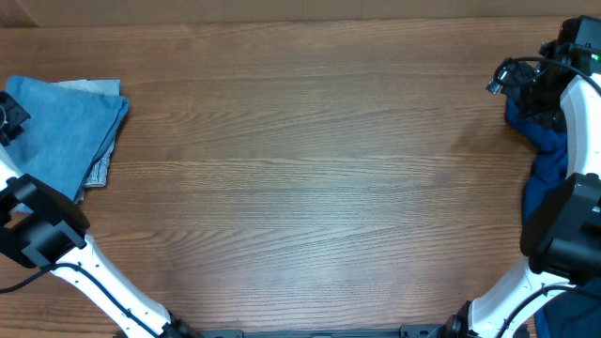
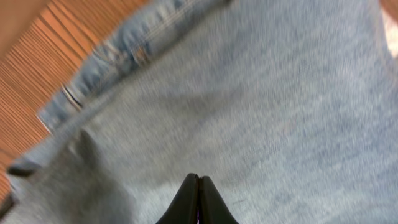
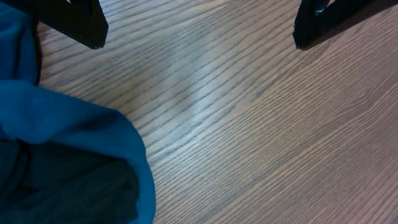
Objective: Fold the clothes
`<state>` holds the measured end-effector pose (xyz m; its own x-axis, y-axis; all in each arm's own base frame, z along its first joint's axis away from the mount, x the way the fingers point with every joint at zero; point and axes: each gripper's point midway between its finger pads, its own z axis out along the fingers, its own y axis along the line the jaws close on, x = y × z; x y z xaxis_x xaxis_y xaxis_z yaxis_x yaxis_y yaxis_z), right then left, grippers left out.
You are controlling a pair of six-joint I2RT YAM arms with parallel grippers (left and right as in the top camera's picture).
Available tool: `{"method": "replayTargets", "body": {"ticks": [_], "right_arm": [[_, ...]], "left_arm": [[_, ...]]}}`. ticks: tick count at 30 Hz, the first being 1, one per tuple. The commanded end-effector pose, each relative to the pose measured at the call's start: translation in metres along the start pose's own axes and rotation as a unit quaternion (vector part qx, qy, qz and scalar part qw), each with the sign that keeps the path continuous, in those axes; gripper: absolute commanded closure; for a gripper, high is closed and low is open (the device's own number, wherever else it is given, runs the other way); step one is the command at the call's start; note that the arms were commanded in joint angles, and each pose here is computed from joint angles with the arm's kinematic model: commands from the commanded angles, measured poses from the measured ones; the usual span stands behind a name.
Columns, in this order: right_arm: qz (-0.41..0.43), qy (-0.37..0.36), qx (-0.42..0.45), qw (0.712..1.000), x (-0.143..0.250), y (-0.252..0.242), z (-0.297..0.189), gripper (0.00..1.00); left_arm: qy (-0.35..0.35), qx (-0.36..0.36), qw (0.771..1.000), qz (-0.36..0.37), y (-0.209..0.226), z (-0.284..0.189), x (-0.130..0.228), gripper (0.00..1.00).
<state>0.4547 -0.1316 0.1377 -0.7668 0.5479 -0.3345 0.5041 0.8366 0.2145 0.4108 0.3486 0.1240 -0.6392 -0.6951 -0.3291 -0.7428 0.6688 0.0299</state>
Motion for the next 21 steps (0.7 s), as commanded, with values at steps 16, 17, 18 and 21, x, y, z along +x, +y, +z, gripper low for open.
{"method": "replayTargets", "body": {"ticks": [16, 17, 18, 21], "right_arm": [[0.001, -0.005, 0.000, 1.000, -0.003, 0.000, -0.001, 0.00], [0.001, -0.005, 0.000, 1.000, -0.003, 0.000, -0.001, 0.00], [0.001, -0.005, 0.000, 1.000, -0.003, 0.000, -0.001, 0.00], [0.001, -0.005, 0.000, 1.000, -0.003, 0.000, -0.001, 0.00]], "left_arm": [[-0.045, -0.044, 0.998, -0.020, 0.016, -0.004, -0.013, 0.96], [-0.048, -0.043, 0.997, -0.032, 0.017, -0.024, -0.014, 0.96], [-0.041, -0.045, 0.997, -0.042, 0.020, -0.051, -0.008, 0.96], [-0.029, -0.047, 0.996, -0.071, 0.029, -0.097, 0.011, 0.96]]}}
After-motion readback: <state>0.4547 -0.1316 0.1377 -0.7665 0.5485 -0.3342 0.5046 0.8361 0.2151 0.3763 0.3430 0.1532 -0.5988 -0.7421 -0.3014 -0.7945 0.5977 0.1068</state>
